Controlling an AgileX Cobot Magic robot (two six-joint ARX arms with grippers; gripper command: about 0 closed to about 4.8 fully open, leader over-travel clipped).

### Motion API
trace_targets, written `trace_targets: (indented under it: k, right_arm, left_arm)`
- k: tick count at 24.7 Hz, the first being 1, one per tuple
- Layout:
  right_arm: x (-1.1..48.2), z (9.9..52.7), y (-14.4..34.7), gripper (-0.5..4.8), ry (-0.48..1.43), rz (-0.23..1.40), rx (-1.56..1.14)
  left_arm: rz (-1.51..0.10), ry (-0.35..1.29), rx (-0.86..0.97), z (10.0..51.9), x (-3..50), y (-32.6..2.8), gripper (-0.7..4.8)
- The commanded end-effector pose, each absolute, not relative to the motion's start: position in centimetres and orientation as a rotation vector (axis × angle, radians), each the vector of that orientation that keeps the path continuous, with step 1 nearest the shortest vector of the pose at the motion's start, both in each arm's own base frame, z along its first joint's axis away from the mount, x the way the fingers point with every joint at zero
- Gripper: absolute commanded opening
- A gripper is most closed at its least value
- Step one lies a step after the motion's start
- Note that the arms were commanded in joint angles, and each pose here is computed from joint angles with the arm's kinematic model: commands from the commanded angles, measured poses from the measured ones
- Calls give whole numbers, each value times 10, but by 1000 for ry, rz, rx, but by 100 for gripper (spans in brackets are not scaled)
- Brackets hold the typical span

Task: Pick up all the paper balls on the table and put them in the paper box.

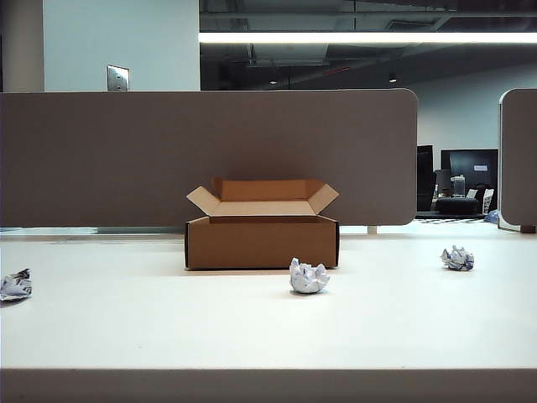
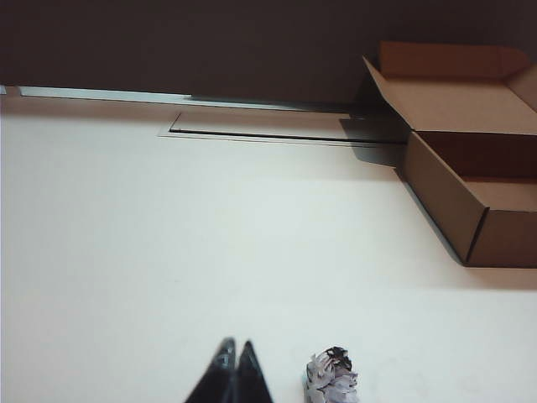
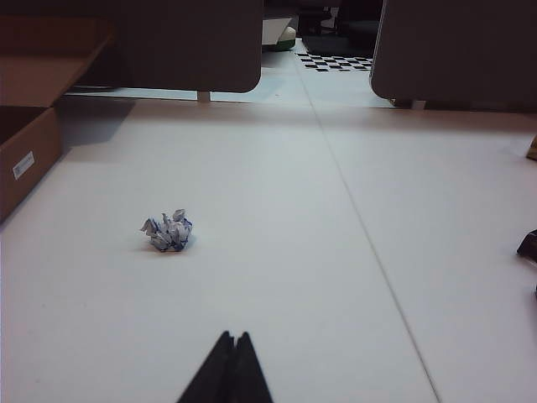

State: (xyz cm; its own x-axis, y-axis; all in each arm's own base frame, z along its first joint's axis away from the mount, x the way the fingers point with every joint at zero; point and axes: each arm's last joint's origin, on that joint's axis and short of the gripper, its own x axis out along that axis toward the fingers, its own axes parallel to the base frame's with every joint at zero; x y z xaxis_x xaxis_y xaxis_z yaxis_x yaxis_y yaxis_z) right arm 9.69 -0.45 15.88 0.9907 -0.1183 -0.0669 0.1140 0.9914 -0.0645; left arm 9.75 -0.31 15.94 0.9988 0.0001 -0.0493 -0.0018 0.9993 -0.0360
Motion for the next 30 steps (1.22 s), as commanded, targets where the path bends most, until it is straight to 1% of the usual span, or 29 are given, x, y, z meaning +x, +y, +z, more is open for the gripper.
trace_targets:
  k: [1, 11, 14, 15, 16, 19, 22, 24, 26, 27, 28, 30]
  right_arm:
    - [97, 160, -5, -1, 49, -118, -62]
    - [97, 159, -4, -1, 48, -117, -51]
    - [97, 164, -5, -2, 9, -125, 108]
    - [96, 173, -5, -2, -46, -123, 204]
    - [94, 181, -5, -2, -78, -116, 237]
    - [87, 209, -4, -3, -153, -80, 244]
    - [81, 246, -2, -3, -190, -15, 208]
    - [86, 271, -1, -3, -145, 24, 155]
    - [105, 297, 1, -3, -73, 57, 91]
    - [112, 304, 2, -3, -55, 69, 84]
    - [124, 314, 4, -3, -27, 80, 72]
    - [141, 322, 6, -3, 20, 98, 71]
  left_arm:
    - [6, 39, -32, 161, 97, -3, -3]
    - [1, 39, -36, 161, 97, -3, -2]
    - [-18, 13, -38, 169, 96, -4, -3]
    - [-30, 5, -44, 180, 93, -4, -4]
    - [-28, 8, -56, 188, 91, -4, -4]
    - [24, 6, -62, 212, 83, -2, -4]
    - [18, 26, -46, 245, 83, -2, -4]
    - [-37, 86, -19, 267, 96, -4, -4]
    - [-86, 203, 8, 288, 123, -7, -5]
    - [-94, 247, 8, 292, 134, -7, -5]
    - [-95, 332, 8, 298, 155, -8, -5]
    - [-101, 412, 5, 301, 174, -9, -5]
